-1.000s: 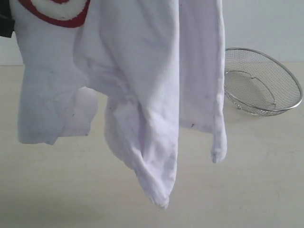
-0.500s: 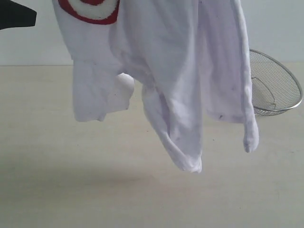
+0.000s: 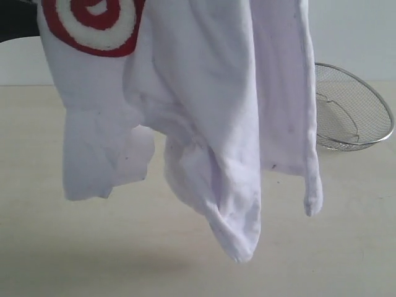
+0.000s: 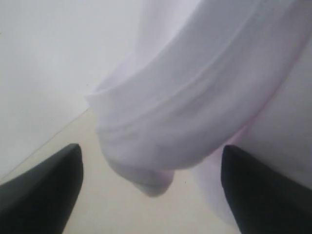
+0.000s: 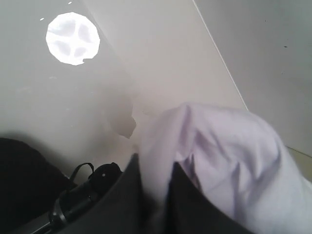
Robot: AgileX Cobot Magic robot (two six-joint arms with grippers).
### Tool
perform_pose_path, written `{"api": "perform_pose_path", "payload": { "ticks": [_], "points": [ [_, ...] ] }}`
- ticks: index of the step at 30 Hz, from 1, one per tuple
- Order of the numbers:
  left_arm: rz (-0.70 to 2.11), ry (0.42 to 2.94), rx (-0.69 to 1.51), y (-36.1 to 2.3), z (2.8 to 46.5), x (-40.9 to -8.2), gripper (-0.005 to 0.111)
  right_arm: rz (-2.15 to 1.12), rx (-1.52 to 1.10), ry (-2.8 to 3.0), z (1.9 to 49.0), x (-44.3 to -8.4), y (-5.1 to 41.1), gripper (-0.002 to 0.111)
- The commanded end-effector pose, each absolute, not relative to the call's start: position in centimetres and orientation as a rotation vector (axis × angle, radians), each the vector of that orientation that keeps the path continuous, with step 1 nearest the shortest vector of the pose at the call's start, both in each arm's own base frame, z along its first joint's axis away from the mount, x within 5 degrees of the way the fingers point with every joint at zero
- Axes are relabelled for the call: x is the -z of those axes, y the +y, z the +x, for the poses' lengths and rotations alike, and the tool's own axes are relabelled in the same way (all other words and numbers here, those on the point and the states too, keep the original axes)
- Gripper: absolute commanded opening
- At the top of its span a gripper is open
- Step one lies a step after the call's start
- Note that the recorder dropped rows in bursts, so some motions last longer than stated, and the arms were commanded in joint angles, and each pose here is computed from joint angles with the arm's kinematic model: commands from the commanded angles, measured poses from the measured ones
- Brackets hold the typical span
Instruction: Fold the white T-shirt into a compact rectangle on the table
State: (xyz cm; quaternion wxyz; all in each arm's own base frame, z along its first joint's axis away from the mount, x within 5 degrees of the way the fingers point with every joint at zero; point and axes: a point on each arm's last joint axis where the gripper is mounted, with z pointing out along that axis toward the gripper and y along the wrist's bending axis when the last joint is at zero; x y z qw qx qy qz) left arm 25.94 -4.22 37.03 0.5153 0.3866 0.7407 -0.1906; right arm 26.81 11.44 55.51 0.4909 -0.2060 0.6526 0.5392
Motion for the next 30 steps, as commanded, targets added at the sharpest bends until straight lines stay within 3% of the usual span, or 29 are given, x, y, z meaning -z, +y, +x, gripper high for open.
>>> {"api": "perform_pose_path", "payload": {
  "ticks": [1, 23, 26, 30],
  "points": [
    [0.882, 1.762, 0.419, -3.9, 26.3, -37.4, 0.073, -0.503, -1.32, 1.546, 26.1, -56.3, 11.3, 0.0],
    [0.922, 1.608, 0.852, -5.6, 29.3, -34.4, 0.071, -0.513, -1.313, 1.537, 26.1, -56.3, 11.4, 0.0],
    [0.922, 1.611, 0.861, -5.6, 29.5, -34.2, 0.054, -0.513, -1.313, 1.537, 26.1, -56.3, 11.4, 0.0],
    [0.88, 1.607, 0.849, -5.5, 29.8, -34.4, 0.017, -0.515, -1.314, 1.538, 26.1, -56.3, 11.4, 0.0]
  ]
}}
